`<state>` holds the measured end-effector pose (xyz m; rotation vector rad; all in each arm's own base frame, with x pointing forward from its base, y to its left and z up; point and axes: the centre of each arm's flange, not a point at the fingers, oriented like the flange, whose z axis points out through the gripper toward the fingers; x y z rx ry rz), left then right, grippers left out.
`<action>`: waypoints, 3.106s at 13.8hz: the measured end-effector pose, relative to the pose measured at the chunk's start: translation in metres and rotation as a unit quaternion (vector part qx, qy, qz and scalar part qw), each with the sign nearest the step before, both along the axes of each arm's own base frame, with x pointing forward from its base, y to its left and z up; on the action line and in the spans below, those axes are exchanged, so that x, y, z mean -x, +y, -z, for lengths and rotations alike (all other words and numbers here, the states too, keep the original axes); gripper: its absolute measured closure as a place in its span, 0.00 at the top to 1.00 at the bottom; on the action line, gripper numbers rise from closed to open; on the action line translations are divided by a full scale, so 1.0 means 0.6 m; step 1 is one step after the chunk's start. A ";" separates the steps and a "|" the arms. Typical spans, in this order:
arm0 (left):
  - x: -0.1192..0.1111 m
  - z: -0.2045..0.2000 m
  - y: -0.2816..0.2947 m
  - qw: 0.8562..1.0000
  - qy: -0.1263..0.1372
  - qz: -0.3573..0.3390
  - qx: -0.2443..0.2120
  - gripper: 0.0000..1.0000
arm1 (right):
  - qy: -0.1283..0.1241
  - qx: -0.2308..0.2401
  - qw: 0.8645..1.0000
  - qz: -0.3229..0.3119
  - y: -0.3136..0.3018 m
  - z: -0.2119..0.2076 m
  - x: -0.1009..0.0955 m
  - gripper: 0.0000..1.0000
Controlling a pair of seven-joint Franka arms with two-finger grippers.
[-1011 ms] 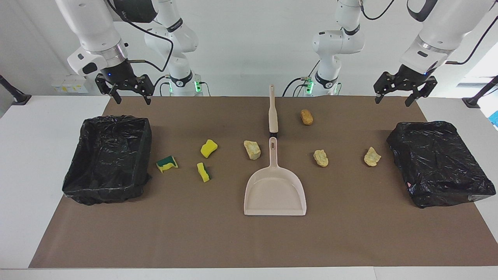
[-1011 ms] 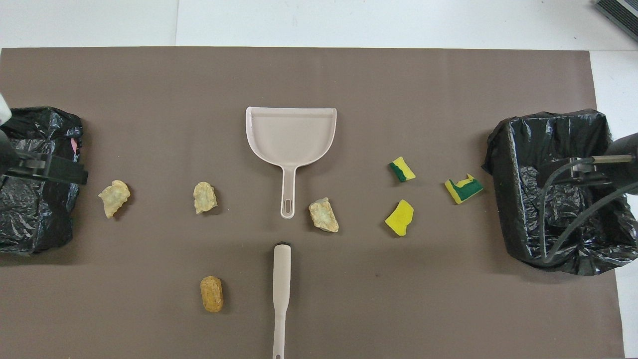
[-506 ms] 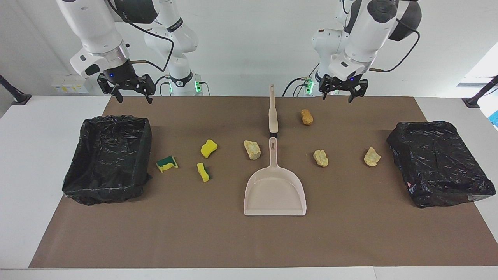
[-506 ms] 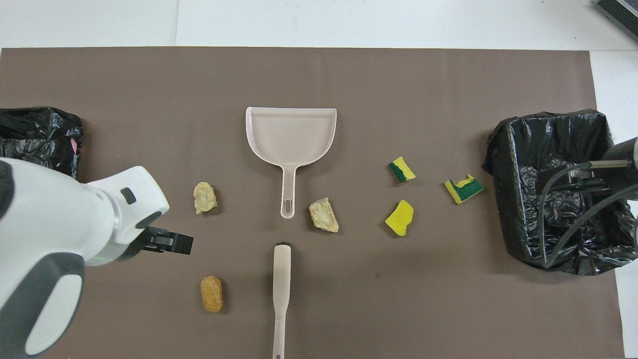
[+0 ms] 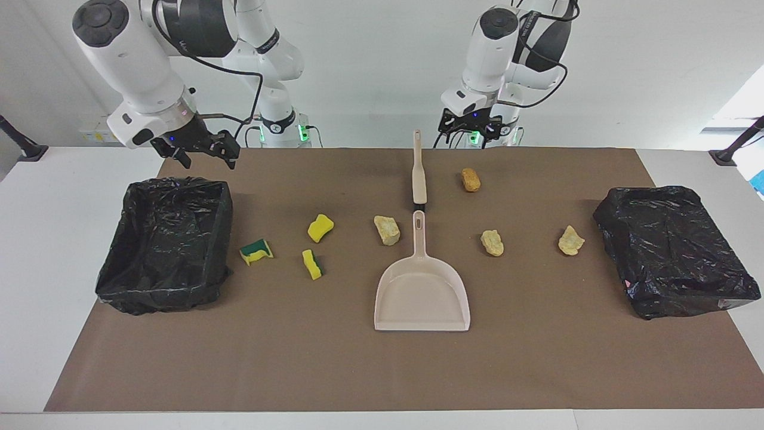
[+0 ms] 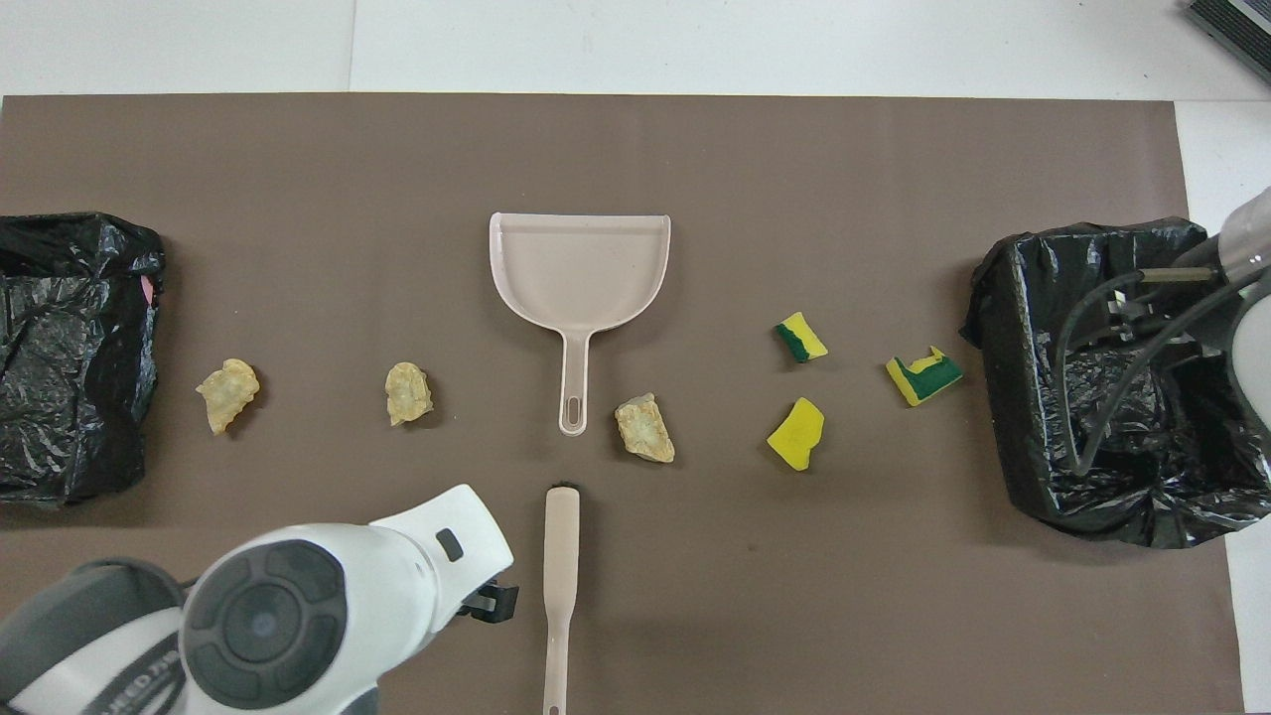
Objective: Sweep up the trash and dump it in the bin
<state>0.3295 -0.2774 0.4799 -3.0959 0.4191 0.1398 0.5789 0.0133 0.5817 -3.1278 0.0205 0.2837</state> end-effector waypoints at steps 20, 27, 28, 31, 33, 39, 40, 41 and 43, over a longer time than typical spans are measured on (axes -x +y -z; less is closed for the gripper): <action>0.159 0.218 -0.120 0.999 -0.011 -0.043 -0.011 0.77 | -0.051 0.014 0.997 -0.048 0.194 0.167 -0.048 1.00; 0.167 0.220 -0.121 0.997 0.021 -0.068 -0.003 0.68 | -0.046 0.015 0.998 -0.048 0.194 0.174 -0.044 1.00; 0.169 0.221 -0.121 0.997 0.025 -0.069 -0.004 0.68 | -0.045 0.015 0.998 -0.048 0.194 0.175 -0.043 1.00; 0.170 0.223 -0.119 0.997 0.029 -0.070 -0.008 0.61 | -0.044 0.016 0.998 -0.049 0.193 0.177 -0.040 1.00; 0.170 0.223 -0.118 0.997 0.031 -0.069 -0.010 0.41 | -0.044 0.016 0.998 -0.049 0.195 0.177 -0.040 1.00; 0.160 0.204 -0.113 0.995 0.054 -0.073 -0.035 0.26 | -0.044 0.016 0.998 -0.050 0.197 0.176 -0.039 1.00; 0.145 0.190 -0.110 0.994 0.059 -0.082 -0.039 0.26 | -0.044 0.016 0.998 -0.050 0.196 0.176 -0.039 1.00; 0.125 0.172 -0.101 0.992 0.066 -0.095 -0.044 0.26 | -0.045 0.016 0.998 -0.050 0.196 0.176 -0.040 1.00; 0.071 0.134 -0.068 0.989 0.063 -0.123 -0.053 0.26 | -0.047 0.014 0.998 -0.048 0.199 0.175 -0.040 1.00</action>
